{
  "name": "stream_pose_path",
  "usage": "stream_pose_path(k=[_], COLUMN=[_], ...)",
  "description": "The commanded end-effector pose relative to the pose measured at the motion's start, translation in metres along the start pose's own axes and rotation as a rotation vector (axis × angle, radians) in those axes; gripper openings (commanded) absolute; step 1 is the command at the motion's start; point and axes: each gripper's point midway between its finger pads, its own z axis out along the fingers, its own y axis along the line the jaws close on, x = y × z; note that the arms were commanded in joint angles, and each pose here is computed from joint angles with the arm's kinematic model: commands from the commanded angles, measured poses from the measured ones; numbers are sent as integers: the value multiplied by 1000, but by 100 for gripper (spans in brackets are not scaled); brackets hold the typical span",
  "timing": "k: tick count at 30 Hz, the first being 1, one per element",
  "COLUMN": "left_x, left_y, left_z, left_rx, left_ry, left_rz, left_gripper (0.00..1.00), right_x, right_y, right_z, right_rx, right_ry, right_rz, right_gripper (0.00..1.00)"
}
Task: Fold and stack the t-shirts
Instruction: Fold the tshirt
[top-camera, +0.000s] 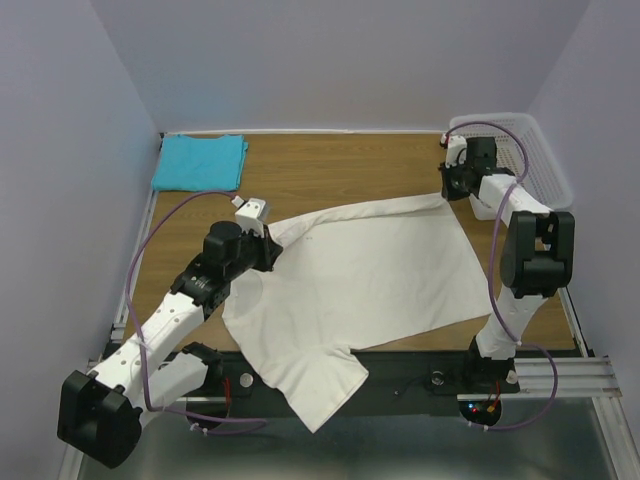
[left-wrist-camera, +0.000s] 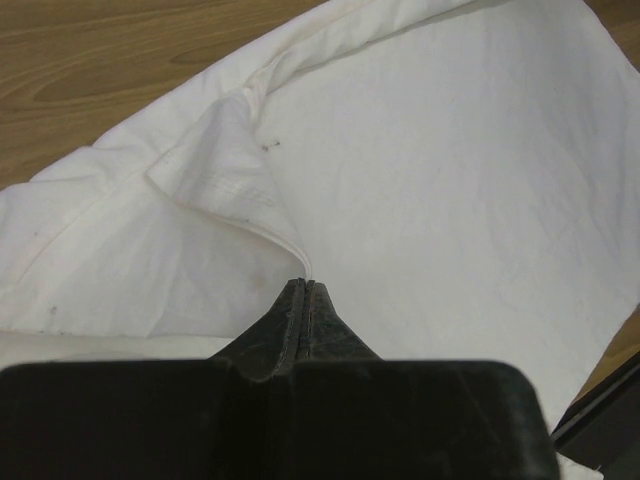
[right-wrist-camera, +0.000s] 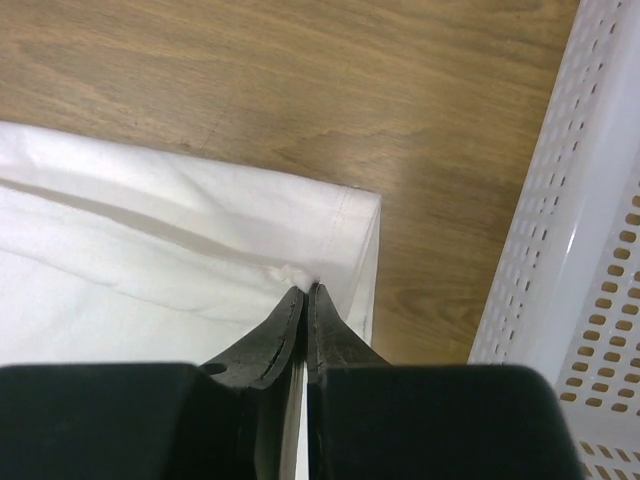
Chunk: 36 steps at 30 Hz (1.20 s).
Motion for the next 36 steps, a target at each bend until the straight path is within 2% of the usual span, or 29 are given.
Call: stream_pose_path(k=[1, 4, 9, 13, 15, 17, 20, 21, 22, 24, 26, 27, 29, 34, 36], left_x=[0, 5, 10, 22, 30, 39, 44, 47, 46, 36, 18, 12, -5, -31, -31], left_y=[-2, -2, -4, -9, -18, -22, -23, -21, -21, -20, -15, -12, 0, 25, 33], left_z=[-4, -6, -7, -4, -3, -1, -1, -1, -1, -2, -6, -8, -12, -18, -11], left_rx=[-7, -14, -25, -3, 42, 70, 67, 56, 52, 40, 2, -21, -93, -231, -232], left_ry=[1, 26, 64, 127, 169, 212, 242, 260, 262, 240, 176, 149, 77, -69, -89], left_rz=[-52, -71, -138, -186, -205, -219, -237, -242, -240, -229, -213, -208, -193, -266, -293], left_gripper=[0, 0, 0, 0, 0, 6, 30, 47, 52, 56, 67, 67, 74, 89, 89], right_x=[-8, -4, 3, 7, 5, 4, -1, -4, -5, -9, -12, -12, -14, -19, -20], right_y=[0, -1, -4, -6, -6, -5, -3, -2, -1, 2, 8, 11, 19, 69, 103], right_z=[-5, -6, -6, -5, -6, -7, -11, -13, -14, -18, -23, -25, -32, -50, -59], right_rx=[2, 8, 30, 42, 45, 39, 31, 24, 21, 8, -20, -35, -70, -344, -532], right_ry=[-45, -37, -19, -10, -14, -23, -38, -47, -52, -65, -83, -90, -111, -194, -224], right_rz=[-25, -36, -53, -54, -50, -49, -49, -50, -50, -54, -71, -80, -98, -220, -278], right_gripper=[8, 8, 15, 23, 31, 36, 38, 40, 41, 43, 48, 48, 51, 56, 57])
